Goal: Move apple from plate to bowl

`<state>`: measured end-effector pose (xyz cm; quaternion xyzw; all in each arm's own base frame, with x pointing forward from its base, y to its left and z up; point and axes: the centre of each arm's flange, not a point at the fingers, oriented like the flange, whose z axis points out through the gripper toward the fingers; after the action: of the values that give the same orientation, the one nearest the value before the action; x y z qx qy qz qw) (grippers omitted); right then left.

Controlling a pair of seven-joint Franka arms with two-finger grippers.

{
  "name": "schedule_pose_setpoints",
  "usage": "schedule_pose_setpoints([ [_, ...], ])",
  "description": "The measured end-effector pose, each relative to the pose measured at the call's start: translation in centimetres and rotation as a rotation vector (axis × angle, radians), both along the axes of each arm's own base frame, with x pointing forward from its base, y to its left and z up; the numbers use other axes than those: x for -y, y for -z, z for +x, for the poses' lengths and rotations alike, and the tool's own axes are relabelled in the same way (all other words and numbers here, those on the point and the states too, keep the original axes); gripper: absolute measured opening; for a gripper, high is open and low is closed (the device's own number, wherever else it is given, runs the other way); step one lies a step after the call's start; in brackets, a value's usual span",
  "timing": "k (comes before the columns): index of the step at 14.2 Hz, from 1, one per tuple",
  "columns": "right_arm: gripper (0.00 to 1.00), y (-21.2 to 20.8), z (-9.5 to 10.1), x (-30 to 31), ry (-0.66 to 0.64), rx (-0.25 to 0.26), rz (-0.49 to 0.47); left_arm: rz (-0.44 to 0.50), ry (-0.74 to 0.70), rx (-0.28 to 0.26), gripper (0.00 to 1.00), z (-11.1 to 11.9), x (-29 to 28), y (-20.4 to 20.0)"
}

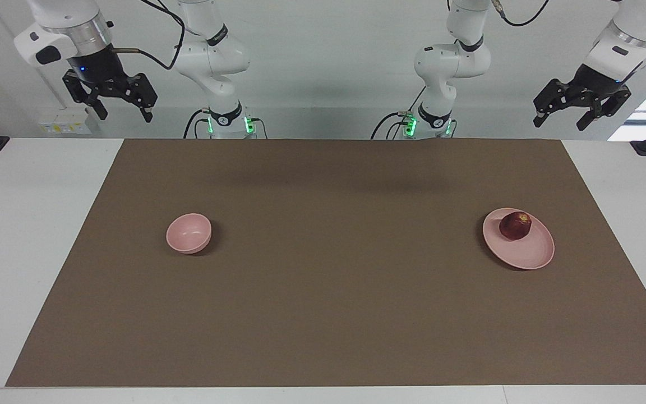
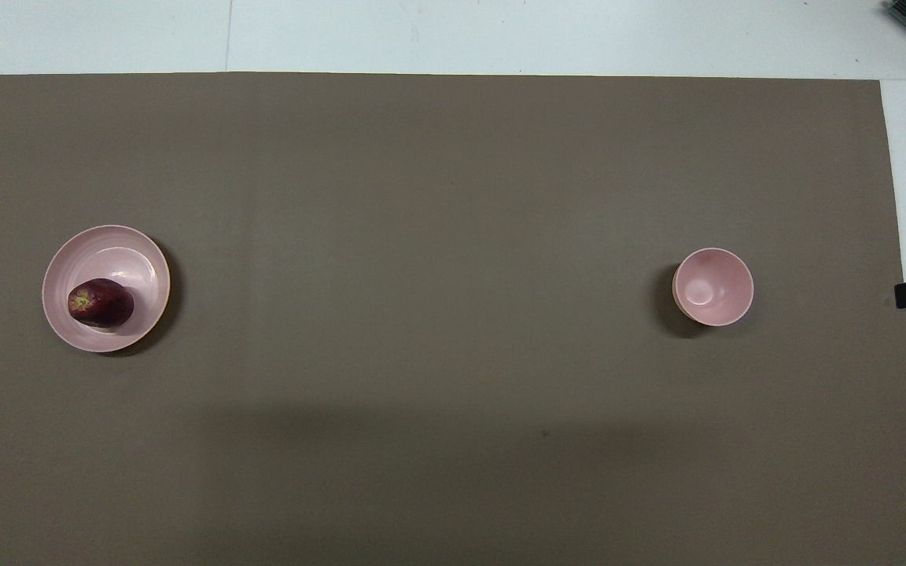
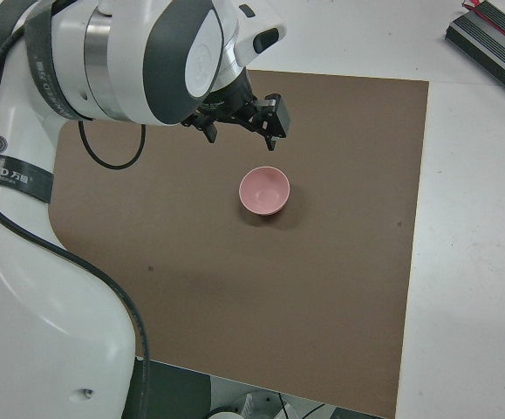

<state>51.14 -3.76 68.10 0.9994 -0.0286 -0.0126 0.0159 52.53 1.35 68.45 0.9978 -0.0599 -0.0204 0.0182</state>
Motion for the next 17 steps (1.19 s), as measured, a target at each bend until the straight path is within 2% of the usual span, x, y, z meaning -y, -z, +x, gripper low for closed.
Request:
schedule_pose_setpoints([
  [17,1.00,-0.01,-0.01,0.07,0.001,0.000,0.000,0.000,0.008,-0.001,1.00,0.00,0.51,0.05],
])
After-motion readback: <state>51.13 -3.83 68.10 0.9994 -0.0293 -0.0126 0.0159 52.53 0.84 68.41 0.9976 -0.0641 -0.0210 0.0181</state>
